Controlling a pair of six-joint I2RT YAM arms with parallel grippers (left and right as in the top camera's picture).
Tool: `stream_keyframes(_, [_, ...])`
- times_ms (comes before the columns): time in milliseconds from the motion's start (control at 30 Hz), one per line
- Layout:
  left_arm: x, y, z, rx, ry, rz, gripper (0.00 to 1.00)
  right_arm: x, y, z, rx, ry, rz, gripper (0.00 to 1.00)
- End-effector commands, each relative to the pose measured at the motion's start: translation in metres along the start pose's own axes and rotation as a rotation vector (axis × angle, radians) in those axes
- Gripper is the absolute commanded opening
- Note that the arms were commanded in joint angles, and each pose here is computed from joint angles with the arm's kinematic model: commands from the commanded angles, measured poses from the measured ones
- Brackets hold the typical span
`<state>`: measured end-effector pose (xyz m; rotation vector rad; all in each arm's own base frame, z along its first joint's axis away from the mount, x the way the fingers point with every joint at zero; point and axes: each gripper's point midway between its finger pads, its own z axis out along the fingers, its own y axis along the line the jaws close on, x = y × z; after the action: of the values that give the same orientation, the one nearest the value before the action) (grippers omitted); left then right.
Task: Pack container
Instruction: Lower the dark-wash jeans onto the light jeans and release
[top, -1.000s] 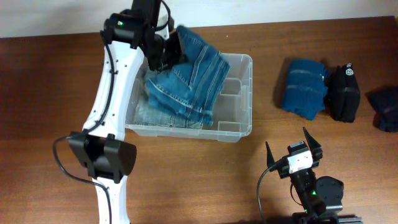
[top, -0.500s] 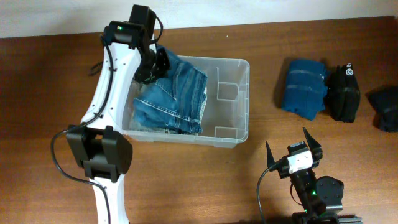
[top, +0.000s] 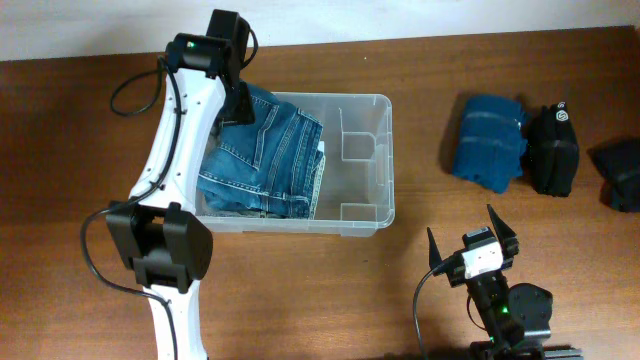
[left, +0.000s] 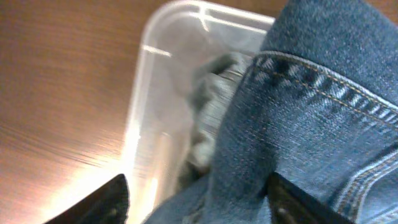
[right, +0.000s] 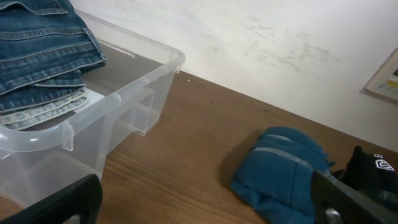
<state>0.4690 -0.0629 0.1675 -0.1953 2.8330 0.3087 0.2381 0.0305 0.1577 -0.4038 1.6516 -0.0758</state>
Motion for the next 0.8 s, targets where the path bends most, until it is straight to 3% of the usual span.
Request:
stream_keyframes(0, [-0.02, 0.019, -0.028, -0.071, -0.11, 0.052, 0.64, 0.003, -0.001, 0.0, 0.008, 0.007, -0.002, 0.98])
stream_keyframes(233, [-0.045, -0.015, -0.052, -0.026, -0.253, 0.218, 0.58, 0.003, -0.001, 0.0, 0.008, 0.007, -0.002, 0.98])
stream_keyframes(367, [-0.04, -0.018, -0.044, -0.03, -0.233, 0.229, 0.55, 0.003, -0.001, 0.0, 0.008, 0.007, -0.002, 0.98])
stream_keyframes(767, [0.008, -0.02, 0.05, -0.083, -0.047, 0.284, 0.52, 0.003, -0.001, 0.0, 0.008, 0.007, -0.002, 0.98])
